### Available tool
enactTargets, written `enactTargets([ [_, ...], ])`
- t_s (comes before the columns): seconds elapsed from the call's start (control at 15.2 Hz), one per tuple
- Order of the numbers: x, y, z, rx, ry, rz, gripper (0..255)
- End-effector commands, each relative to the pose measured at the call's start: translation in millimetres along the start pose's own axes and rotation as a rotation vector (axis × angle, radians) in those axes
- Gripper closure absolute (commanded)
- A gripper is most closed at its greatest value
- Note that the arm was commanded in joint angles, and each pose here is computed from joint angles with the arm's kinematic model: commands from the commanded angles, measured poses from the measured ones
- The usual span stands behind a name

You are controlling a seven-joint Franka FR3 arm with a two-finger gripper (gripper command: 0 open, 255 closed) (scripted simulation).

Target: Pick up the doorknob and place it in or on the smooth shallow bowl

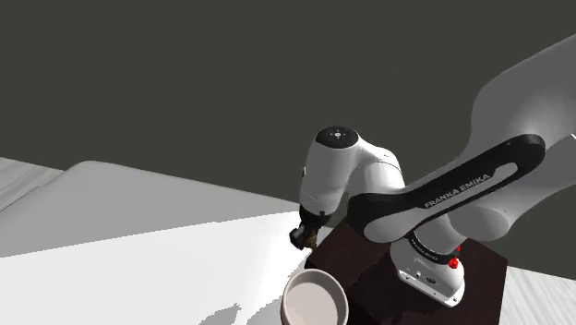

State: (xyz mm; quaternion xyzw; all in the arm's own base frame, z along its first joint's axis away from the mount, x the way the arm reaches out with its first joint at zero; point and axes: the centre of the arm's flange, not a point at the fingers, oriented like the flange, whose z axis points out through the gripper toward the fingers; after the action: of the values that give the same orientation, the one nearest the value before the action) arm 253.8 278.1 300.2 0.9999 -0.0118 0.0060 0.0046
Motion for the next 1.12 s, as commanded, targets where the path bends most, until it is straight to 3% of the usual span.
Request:
enactTargets([
  [0.0, -22.8, -14.5, 1.1, 0.0, 0.0, 0.001, 255],
  [0.46, -106.6, -69.2, 1.0, 0.0, 0.0, 0.001, 255],
  [1.06, -107.2, -69.6, 48.5, 0.0, 0.0, 0.001, 255],
])
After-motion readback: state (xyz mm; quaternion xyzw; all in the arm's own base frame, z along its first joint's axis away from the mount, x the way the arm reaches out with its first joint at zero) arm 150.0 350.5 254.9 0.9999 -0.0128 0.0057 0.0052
